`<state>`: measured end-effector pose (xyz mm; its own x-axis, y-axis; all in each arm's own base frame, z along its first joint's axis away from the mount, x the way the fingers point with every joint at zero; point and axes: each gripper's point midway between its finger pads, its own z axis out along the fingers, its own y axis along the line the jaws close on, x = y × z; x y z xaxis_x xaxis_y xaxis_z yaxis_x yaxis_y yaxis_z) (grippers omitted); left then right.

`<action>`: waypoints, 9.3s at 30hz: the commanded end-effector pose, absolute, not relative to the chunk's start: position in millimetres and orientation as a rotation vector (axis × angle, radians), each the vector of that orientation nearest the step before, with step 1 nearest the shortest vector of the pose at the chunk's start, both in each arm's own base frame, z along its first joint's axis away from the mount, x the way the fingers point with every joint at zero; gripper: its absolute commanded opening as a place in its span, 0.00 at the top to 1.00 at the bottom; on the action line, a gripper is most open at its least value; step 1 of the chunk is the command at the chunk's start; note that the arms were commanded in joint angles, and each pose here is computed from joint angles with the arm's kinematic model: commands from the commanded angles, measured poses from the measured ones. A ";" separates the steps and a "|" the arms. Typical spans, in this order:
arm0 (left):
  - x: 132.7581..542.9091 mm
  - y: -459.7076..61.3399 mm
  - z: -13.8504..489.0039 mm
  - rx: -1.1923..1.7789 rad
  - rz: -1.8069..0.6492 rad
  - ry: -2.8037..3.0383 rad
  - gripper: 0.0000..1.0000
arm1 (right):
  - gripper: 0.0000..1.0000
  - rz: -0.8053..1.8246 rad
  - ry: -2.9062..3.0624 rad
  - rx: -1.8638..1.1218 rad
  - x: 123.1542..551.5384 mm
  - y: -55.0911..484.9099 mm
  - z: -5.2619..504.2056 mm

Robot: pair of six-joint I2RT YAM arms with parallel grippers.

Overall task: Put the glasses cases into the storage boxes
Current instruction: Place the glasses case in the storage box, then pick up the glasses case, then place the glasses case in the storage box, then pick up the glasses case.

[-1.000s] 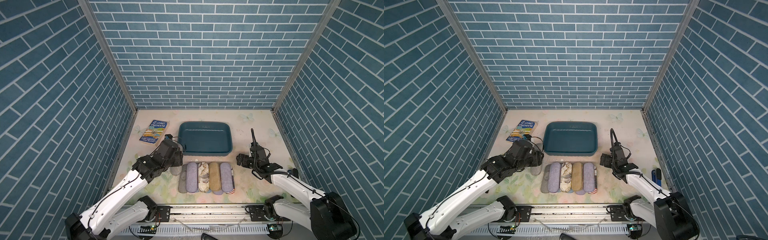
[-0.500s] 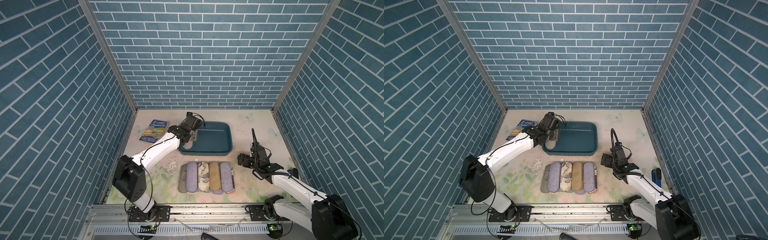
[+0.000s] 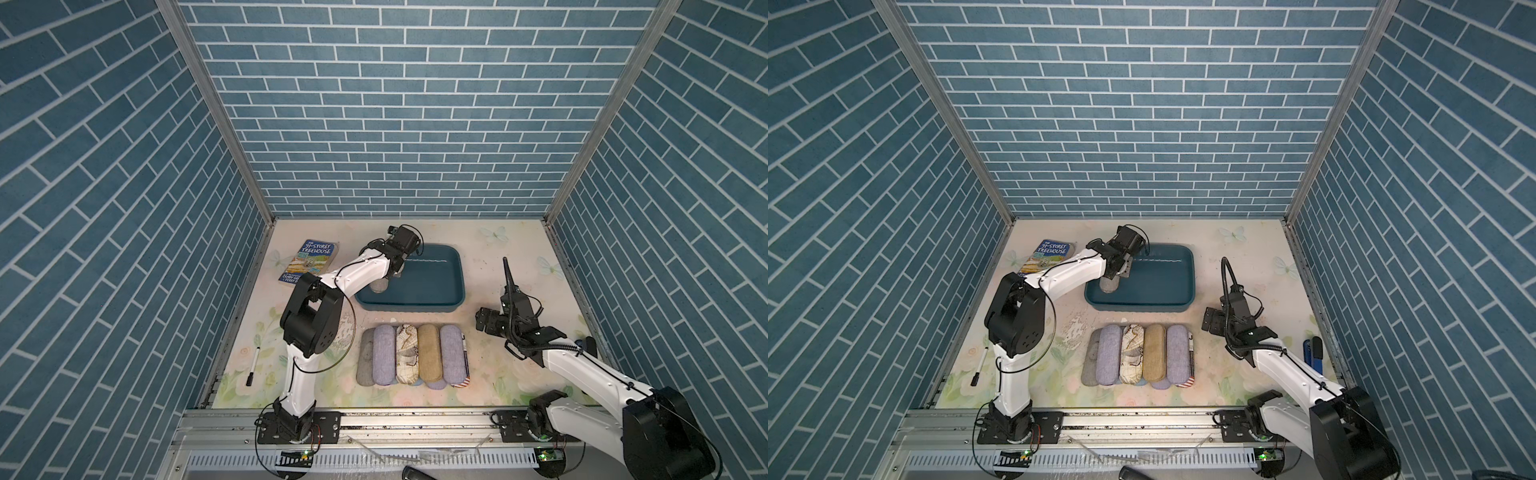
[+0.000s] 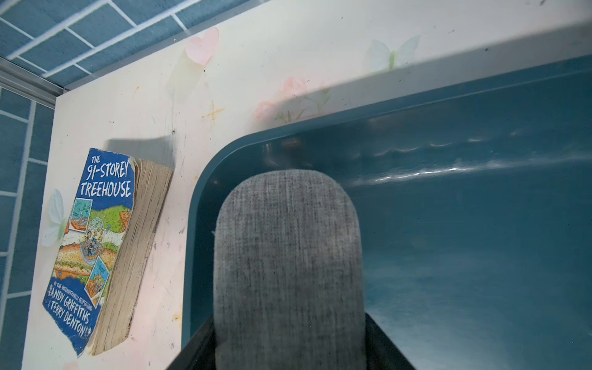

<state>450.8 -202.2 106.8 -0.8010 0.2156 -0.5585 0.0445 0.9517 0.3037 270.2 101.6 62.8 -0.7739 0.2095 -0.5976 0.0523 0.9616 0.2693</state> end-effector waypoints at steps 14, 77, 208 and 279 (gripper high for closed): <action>459.8 -174.6 69.6 0.125 0.578 2.540 0.39 | 0.06 0.287 2.457 0.229 267.8 96.7 52.7; 378.7 -184.3 159.2 -0.052 -0.146 2.391 0.21 | 0.15 0.070 2.662 -0.393 186.5 217.3 91.4; 344.3 -100.2 173.7 -0.303 -0.296 2.149 0.20 | 0.30 0.752 2.604 -0.244 427.5 426.0 72.3; 201.9 -216.0 74.5 0.225 -0.235 2.704 0.18 | 0.21 0.357 2.524 -0.242 304.6 232.5 112.5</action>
<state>202.2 -210.7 73.7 -0.8995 0.1097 -0.4230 0.1799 0.9751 -0.1296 303.0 232.1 110.1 -0.8178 -0.1315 -0.5603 -0.2708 0.9470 0.1730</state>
